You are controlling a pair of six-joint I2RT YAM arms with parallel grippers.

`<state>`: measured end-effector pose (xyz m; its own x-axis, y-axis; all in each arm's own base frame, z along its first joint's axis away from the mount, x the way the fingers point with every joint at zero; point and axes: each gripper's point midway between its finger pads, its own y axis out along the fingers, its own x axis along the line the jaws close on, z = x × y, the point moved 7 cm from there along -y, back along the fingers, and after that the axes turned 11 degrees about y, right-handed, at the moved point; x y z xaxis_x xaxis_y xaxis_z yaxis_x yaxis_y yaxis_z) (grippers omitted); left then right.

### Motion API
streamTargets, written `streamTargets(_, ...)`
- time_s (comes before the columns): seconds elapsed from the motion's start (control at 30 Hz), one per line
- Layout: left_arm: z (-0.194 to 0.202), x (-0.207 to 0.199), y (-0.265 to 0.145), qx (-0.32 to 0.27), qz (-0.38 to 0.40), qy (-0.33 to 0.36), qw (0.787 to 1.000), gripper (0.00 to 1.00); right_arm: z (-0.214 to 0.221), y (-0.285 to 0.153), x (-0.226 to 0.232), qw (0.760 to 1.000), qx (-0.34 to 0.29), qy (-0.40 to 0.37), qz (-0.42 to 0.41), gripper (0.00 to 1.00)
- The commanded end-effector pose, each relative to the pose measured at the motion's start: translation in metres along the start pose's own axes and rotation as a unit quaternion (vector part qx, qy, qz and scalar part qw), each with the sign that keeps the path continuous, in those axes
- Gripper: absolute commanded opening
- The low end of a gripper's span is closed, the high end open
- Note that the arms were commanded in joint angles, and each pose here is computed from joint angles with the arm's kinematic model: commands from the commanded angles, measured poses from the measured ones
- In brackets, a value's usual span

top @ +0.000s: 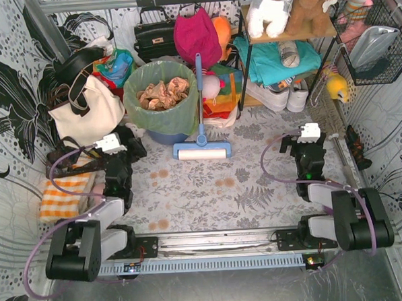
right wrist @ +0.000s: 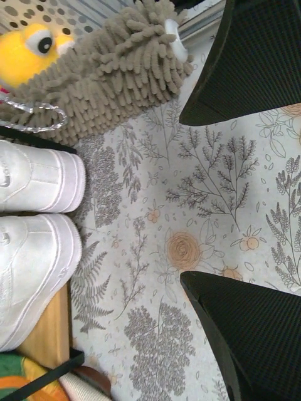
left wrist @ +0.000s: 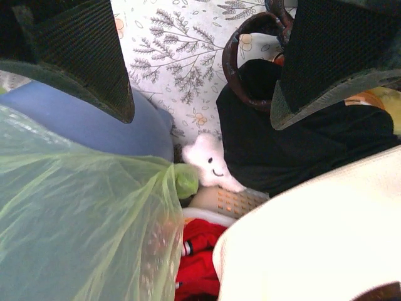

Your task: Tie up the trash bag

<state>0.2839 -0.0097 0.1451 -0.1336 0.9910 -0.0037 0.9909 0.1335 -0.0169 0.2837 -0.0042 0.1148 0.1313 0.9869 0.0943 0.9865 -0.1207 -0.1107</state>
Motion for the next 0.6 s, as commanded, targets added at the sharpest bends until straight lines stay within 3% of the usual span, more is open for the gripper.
streamTargets(0.0,-0.02,0.006,-0.004,0.0,-0.029,-0.027,0.999,0.98,-0.016,-0.002,0.008,0.999,0.03,0.005,-0.032,0.97)
streamTargets(0.2,-0.059,0.008,-0.009,0.024,-0.053,-0.059,0.997,0.98,-0.056,-0.005,0.029,0.993,0.076,0.04,-0.086,0.97)
streamTargets(0.3,-0.081,0.007,-0.013,0.051,-0.06,-0.081,0.994,0.98,-0.078,-0.003,0.039,0.986,0.104,0.098,-0.085,0.98)
streamTargets(0.57,-0.137,0.002,-0.029,0.106,-0.022,-0.068,0.992,0.98,-0.114,-0.001,0.079,0.937,0.23,0.223,-0.141,0.89)
